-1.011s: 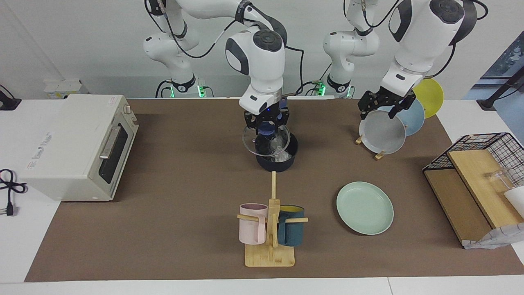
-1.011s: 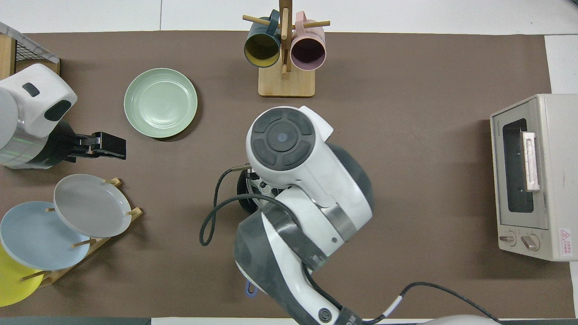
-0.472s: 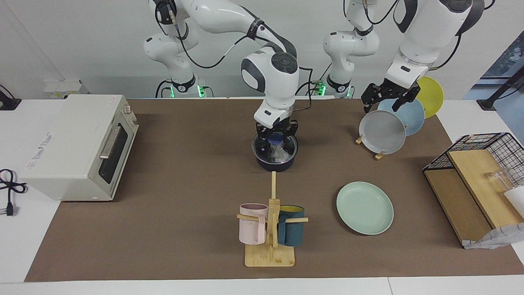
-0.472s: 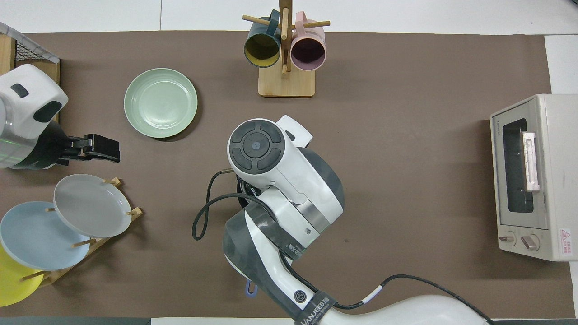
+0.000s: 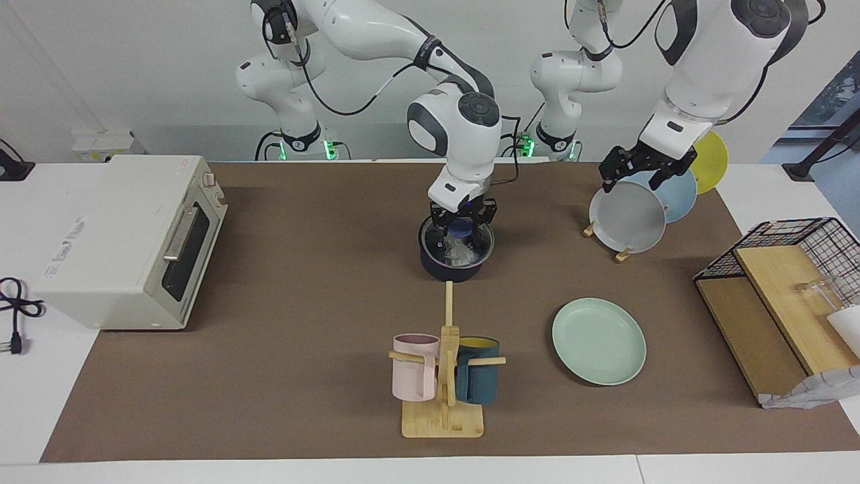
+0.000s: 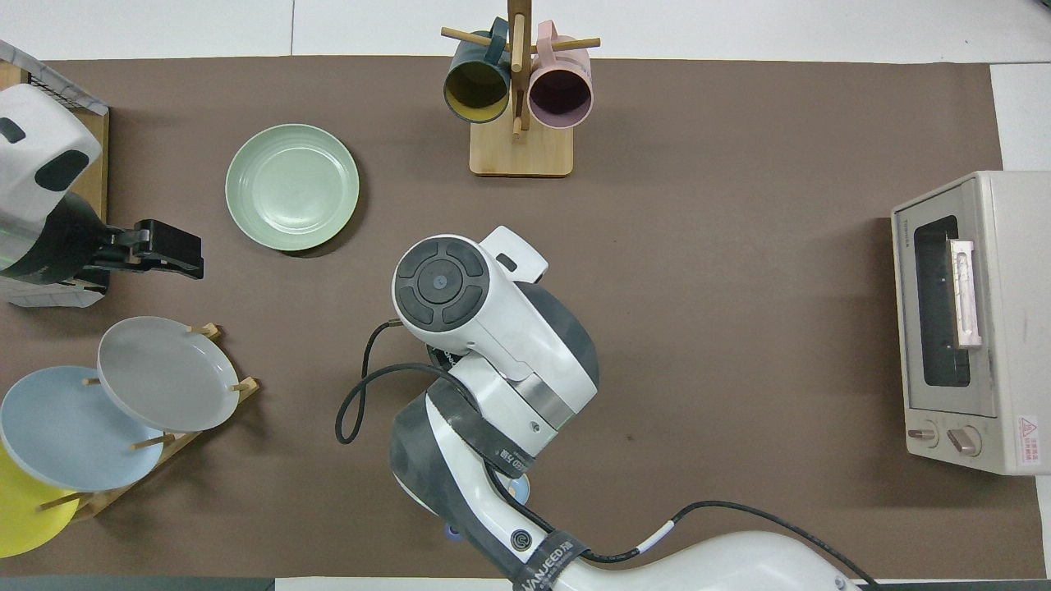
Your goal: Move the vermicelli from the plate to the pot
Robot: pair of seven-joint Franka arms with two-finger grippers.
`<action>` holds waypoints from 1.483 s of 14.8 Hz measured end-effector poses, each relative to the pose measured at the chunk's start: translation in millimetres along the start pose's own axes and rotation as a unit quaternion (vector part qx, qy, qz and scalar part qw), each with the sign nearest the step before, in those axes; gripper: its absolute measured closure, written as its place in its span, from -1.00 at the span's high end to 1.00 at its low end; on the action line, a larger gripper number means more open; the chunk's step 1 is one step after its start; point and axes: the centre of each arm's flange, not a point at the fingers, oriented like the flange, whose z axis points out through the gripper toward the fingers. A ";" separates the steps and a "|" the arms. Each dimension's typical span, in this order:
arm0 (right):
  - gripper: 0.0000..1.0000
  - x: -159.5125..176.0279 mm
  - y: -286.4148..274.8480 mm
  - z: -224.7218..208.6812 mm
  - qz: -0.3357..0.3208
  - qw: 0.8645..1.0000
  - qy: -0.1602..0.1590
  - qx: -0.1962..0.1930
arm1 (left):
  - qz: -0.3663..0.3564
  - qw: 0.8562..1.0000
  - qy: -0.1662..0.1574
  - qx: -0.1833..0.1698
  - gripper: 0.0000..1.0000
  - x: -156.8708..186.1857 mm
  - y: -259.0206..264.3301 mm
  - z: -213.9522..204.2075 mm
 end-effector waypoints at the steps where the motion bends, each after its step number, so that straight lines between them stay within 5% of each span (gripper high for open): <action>1: 0.33 0.1 0.1 0.0 0.000 1.000 0.000 0.000 | 0.000 1.000 0.000 0.000 1.00 0.2 0.0 0.2; 17: 0.34 -4.7 4.1 5.5 0.026 0.999 -0.019 -0.017 | -0.006 1.000 0.008 -0.001 1.00 -4.4 -7.6 -9.3; 20: 0.87 -4.0 4.8 5.3 0.029 0.999 -0.019 -0.017 | -0.008 1.000 0.009 -0.001 1.00 -4.2 -9.2 -9.4; 22: 1.00 -1.0 7.6 0.9 0.033 0.999 -0.015 -0.014 | -0.008 1.000 0.009 -0.001 1.00 -4.2 -9.2 -9.4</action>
